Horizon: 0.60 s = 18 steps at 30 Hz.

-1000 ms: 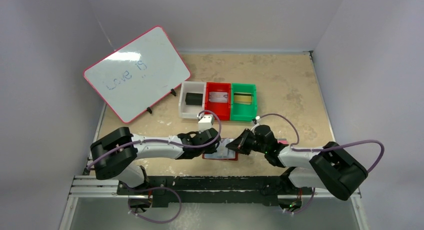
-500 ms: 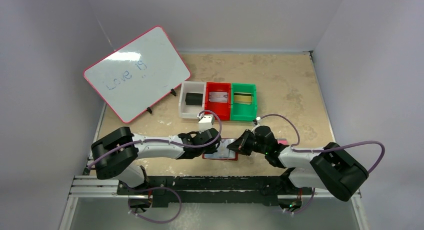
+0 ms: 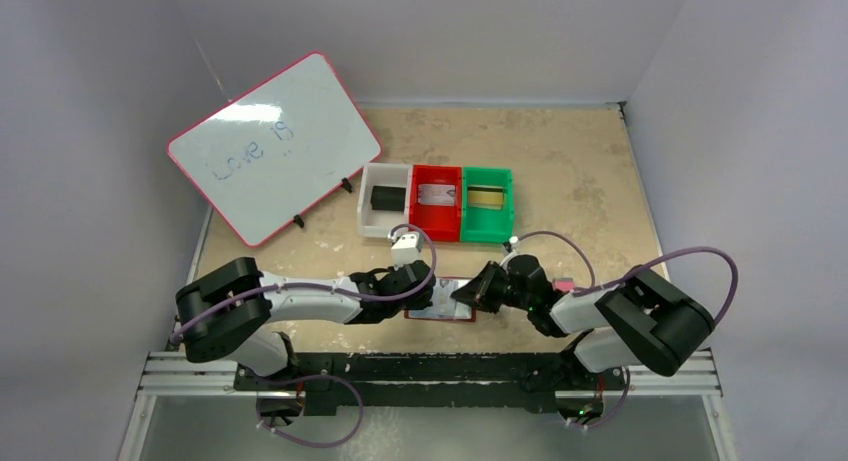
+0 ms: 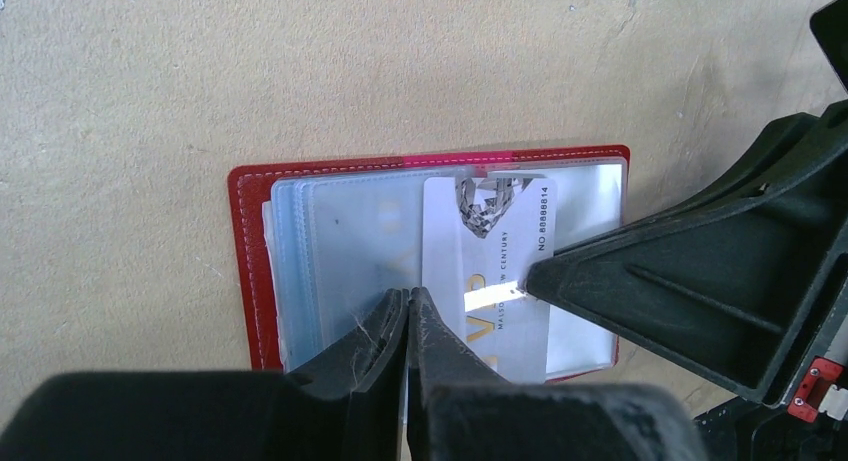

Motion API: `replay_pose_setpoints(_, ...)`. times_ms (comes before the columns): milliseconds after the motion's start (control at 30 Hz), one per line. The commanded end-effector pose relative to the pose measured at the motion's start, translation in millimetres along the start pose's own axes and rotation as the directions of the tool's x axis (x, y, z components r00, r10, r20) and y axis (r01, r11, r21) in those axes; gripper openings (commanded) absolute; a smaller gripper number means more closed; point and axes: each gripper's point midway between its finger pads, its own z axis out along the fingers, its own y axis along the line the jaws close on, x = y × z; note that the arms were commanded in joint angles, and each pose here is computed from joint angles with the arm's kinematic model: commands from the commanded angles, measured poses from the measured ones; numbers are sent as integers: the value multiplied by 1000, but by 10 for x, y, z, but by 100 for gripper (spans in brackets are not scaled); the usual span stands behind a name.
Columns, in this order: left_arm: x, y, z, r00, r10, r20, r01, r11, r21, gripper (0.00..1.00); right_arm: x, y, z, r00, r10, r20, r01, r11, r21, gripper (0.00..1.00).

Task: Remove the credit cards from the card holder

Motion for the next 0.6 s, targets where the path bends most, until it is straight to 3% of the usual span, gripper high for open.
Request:
replay_pose_setpoints(0,212,296,-4,996,58,-73,-65,993,-95,2,-57,186,-22,1000,0,27,3,996,-94,14)
replay_pose_setpoints(133,176,307,-23,997,52,-56,-57,994,-97,2,-57,156,8,1000,-23,15,24,998,-57,29)
replay_pose_setpoints(200,167,296,-30,997,52,-53,-56,994,-92,1,-44,134,23,1000,-18,5,18,999,-46,30)
replay_pose_setpoints(367,200,292,-23,995,67,-67,-73,994,-81,1,-30,82,85,1000,26,-4,-26,999,-40,28)
replay_pose_setpoints(567,254,342,-24,994,73,-85,-81,993,-87,0,37,4,95,997,77,-23,-78,995,-66,15)
